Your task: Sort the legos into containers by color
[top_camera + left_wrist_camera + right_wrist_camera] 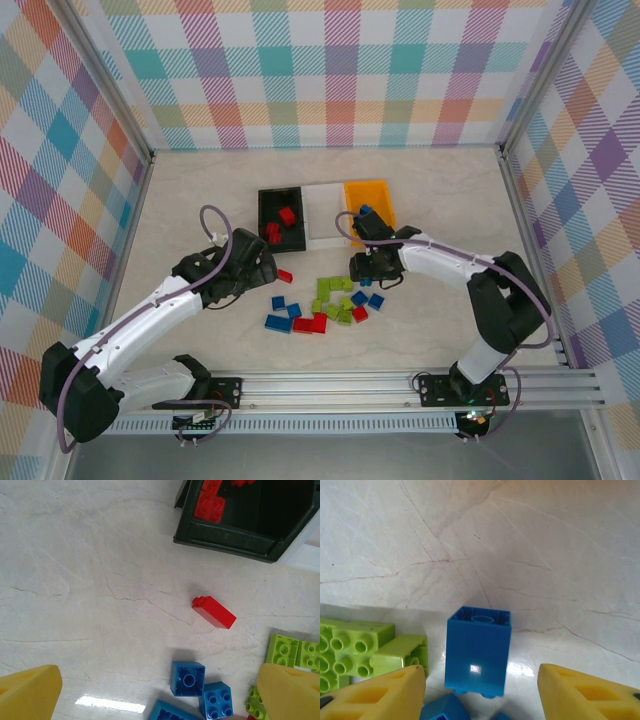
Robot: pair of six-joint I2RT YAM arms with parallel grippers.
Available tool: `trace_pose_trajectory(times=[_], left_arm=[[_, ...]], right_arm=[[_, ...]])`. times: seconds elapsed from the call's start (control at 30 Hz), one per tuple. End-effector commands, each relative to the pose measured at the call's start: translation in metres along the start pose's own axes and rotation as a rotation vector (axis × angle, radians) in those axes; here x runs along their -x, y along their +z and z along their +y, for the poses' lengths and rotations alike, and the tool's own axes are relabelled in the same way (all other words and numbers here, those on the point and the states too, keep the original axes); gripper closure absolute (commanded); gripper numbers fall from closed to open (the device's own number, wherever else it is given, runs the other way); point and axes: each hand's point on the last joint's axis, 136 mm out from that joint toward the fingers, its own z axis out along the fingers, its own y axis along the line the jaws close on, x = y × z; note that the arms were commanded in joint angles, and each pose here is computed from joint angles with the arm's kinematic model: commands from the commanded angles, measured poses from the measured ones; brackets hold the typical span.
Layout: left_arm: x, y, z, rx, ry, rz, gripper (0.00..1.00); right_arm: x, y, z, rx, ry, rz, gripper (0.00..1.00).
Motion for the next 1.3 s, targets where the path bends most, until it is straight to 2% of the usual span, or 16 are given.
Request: trace_pose_trajectory(times=[0.0, 0.17, 0.3, 0.43, 0.53, 0.7, 0.9, 0.93, 1.0, 1.03, 1.13, 1.27], left_arm=[[0.003, -0.007, 0.004, -0.001, -0.006, -0.007, 0.00], [0.003, -0.008, 0.006, -0.006, -0.005, -0.012, 0.00], [0.003, -0.010, 0.006, -0.009, -0.004, -0.011, 0.00], [0.002, -0.010, 0.008, -0.005, 0.002, -0.012, 0.00], [0.001, -0.010, 0.009, -0.003, -0.004, -0.009, 0.00], [-0.004, -0.009, 0.012, -0.006, -0.017, 0.002, 0.00], [-0.015, -0.004, 0.015, 0.001, -0.021, 0.041, 0.00], [-0.017, -0.003, 0.015, 0.000, -0.019, 0.050, 0.00], [-0.020, 0.000, 0.016, 0.008, -0.015, 0.062, 0.00], [-0.021, 0.002, 0.016, 0.010, -0.009, 0.067, 0.00], [-0.024, 0.009, 0.009, -0.006, 0.026, 0.090, 0.00], [-0.026, 0.025, -0.010, -0.027, 0.087, 0.130, 0.03]], right_arm=[[-0.004, 0.012, -0.002, -0.006, 0.021, 0.037, 0.42], [-0.004, 0.016, -0.001, 0.004, 0.015, 0.033, 0.57], [0.011, -0.006, 0.005, 0.027, -0.009, -0.030, 0.68], [0.052, -0.051, 0.005, 0.055, -0.006, -0.153, 0.70], [0.096, -0.074, -0.004, 0.059, 0.040, -0.237, 0.70], [0.148, -0.066, -0.016, 0.037, 0.093, -0.263, 0.70], [0.187, -0.035, -0.021, 0.011, 0.123, -0.237, 0.64], [0.192, -0.032, -0.020, 0.018, 0.125, -0.238, 0.57], [0.203, -0.032, -0.014, 0.041, 0.120, -0.249, 0.37], [0.207, -0.037, -0.011, 0.057, 0.114, -0.261, 0.33], [0.212, -0.061, 0.001, 0.104, 0.094, -0.303, 0.29], [0.191, -0.082, 0.007, 0.149, 0.078, -0.329, 0.29]])
